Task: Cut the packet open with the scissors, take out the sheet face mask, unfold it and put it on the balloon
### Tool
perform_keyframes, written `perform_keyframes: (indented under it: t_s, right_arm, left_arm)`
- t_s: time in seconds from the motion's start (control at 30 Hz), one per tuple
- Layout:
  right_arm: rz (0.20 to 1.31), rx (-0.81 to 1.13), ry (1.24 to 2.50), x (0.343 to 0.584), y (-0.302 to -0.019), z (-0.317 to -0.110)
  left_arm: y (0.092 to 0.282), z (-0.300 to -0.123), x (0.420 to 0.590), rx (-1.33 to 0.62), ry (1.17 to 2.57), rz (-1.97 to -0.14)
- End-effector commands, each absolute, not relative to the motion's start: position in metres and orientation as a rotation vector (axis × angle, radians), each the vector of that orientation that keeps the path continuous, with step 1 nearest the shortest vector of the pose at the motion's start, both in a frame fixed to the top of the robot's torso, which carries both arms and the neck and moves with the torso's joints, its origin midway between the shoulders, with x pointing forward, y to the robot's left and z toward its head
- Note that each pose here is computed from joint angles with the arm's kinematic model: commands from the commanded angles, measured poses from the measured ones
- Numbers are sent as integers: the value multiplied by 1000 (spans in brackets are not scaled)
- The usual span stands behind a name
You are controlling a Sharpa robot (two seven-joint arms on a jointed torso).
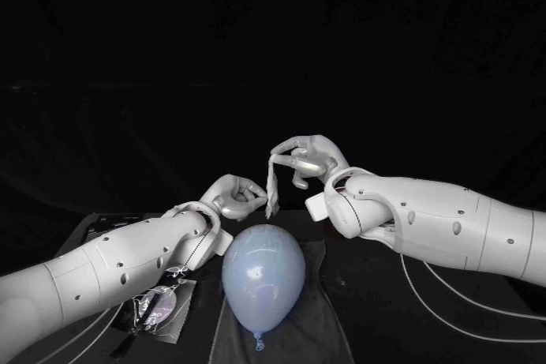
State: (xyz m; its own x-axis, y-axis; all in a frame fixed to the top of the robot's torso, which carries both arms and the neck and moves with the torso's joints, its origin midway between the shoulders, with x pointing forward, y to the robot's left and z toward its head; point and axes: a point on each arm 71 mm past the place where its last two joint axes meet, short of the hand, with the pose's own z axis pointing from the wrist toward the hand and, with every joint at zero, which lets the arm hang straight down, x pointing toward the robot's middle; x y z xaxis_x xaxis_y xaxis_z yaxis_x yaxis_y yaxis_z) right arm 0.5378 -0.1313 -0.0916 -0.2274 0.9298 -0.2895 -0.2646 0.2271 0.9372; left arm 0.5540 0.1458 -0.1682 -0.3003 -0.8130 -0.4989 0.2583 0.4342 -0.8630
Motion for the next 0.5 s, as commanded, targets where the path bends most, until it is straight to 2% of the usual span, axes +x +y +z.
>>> perform_keyframes:
  t_s: [0.03, 0.3, 0.5]
  right_arm:
    - [1283, 690, 1326, 540, -134, -91]
    - [1256, 696, 1312, 545, -143, -92]
    - [1254, 695, 1306, 544, -147, -91]
  left_arm:
    - [146, -163, 553, -523, 1455, -1190]
    - [159, -159, 554, -547, 1421, -1173]
    - [166, -165, 558, -594, 1504, -1172]
